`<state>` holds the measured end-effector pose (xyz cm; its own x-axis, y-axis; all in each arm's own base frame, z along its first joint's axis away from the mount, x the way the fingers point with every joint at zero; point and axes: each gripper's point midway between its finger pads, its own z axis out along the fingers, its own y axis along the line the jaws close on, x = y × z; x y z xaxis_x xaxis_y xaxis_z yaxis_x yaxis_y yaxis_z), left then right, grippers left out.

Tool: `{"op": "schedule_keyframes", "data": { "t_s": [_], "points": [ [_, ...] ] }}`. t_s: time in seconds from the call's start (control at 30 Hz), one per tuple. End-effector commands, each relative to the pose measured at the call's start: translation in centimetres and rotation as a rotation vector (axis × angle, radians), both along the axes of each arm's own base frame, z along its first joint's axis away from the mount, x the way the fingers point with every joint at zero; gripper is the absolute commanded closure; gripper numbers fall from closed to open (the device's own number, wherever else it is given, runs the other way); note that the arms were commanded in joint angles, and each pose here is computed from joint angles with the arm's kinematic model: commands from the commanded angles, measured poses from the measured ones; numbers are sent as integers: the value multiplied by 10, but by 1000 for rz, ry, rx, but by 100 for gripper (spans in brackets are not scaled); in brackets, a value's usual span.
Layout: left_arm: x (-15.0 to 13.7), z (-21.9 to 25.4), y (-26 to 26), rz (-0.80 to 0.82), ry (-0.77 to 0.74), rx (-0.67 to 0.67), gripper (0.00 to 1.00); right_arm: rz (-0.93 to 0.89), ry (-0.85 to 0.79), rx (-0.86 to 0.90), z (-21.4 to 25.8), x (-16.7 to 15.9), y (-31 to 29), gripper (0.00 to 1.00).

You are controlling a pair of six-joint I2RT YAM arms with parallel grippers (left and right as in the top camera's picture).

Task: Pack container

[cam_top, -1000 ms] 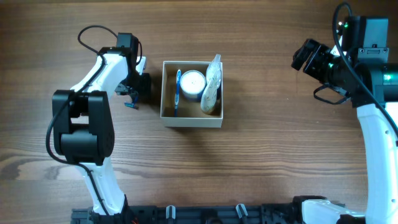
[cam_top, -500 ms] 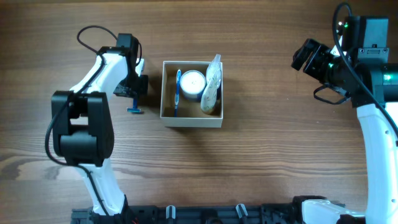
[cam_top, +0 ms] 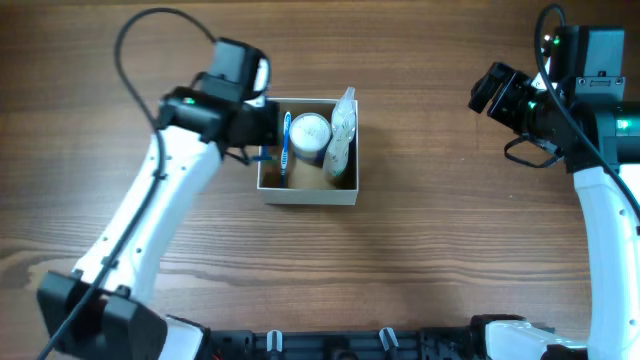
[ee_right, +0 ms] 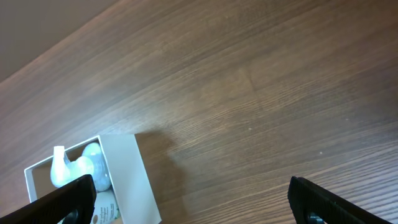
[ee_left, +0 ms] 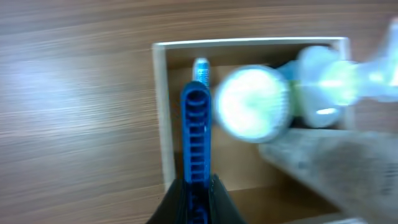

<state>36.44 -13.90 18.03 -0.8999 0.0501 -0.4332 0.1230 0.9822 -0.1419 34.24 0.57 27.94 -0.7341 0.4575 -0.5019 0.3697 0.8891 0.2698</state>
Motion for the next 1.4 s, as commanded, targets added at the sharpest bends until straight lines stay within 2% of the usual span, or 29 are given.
{"op": "schedule_keyframes", "data": {
  "t_s": [0.0, 0.1, 0.13, 0.17, 0.2, 0.23, 0.27, 0.3, 0.43, 0.6, 0.77, 0.93, 1.07, 1.2, 1.37],
  "points": [
    [6, -34, -20, 91, 81, -32, 92, -5, -6, 17, 2, 3, 2, 0],
    [10, -58, -18, 114, 129, 2, 92, -5, -6, 17, 2, 3, 2, 0],
    [12, -59, -9, 135, 118, 37, 85, -5, -6, 17, 2, 3, 2, 0],
    [13, -56, -7, 140, 107, 46, 68, -5, -6, 17, 2, 3, 2, 0],
    [13, -53, -6, 143, 99, 43, 37, -5, -6, 17, 2, 3, 2, 0],
    [12, -46, -6, 142, 85, 35, 19, -5, -6, 17, 2, 3, 2, 0],
    [8, -35, -4, 142, 75, 31, 7, -5, -6, 17, 2, 3, 2, 0],
    [1, -22, -1, 142, 63, 25, 2, -5, -6, 17, 2, 3, 2, 0],
    [-18, 17, 5, 139, 8, -4, 0, -5, -6, 17, 2, 3, 2, 0],
    [-75, 94, 16, 102, -121, -132, 0, -5, -6, 17, 2, 3, 2, 0],
    [-121, 131, 42, 89, -230, -131, 0, -5, -6, 17, 2, 3, 2, 0],
    [-145, 155, 62, 120, -362, -147, 0, -5, -6, 17, 2, 3, 2, 0],
    [-140, 140, 83, 217, -452, -188, 0, -5, -6, 17, 2, 3, 2, 0],
    [-133, 72, 107, 320, -503, -264, 0, -5, -6, 17, 2, 3, 2, 0],
    [-140, -14, 112, 336, -550, -280, 0, -5, -6, 17, 2, 3, 2, 0]
  ]
}}
